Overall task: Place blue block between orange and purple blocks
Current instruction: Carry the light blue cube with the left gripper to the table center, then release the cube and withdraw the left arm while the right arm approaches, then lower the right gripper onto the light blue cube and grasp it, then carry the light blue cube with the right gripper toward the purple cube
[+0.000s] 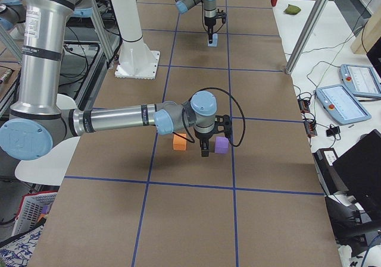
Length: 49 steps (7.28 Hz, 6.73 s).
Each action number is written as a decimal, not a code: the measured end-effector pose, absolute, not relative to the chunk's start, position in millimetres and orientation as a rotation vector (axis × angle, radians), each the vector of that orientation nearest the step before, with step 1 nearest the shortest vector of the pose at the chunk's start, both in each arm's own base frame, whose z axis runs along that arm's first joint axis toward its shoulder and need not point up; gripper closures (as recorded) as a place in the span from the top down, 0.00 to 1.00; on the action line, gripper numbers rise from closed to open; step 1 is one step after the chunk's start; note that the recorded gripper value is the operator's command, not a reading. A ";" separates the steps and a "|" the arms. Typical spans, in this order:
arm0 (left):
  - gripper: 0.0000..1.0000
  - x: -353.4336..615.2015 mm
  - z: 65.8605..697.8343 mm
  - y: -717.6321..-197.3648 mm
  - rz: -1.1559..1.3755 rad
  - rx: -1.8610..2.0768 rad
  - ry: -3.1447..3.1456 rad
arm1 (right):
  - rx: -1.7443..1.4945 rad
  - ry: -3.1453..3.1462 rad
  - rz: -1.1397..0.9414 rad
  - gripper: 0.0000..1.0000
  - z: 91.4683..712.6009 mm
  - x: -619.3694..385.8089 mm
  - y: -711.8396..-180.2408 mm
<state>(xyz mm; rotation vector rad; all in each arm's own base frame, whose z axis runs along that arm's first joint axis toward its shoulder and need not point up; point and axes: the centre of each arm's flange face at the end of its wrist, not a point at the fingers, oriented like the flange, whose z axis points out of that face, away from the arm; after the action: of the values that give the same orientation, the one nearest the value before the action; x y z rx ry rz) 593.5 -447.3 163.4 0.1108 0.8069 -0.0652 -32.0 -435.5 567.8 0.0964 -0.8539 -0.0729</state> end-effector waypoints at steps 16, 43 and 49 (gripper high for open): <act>1.00 -3.0 488.2 -527.9 0.342 0.122 0.714 | 0.121 -0.894 0.004 1.00 218.2 -399.9 -456.1; 1.00 -117.2 650.9 -431.4 0.070 0.110 0.771 | 0.148 -0.733 -0.026 0.00 442.6 -222.5 -446.1; 1.00 -116.9 650.4 -431.6 0.072 0.110 0.771 | 0.150 -0.849 0.174 0.27 616.4 -186.7 -404.3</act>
<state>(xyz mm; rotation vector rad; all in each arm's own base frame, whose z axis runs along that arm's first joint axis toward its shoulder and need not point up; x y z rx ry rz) -116.9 -431.6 650.4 0.1104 0.7713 0.0717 -186.7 -404.3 616.4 0.1504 -0.8490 0.1745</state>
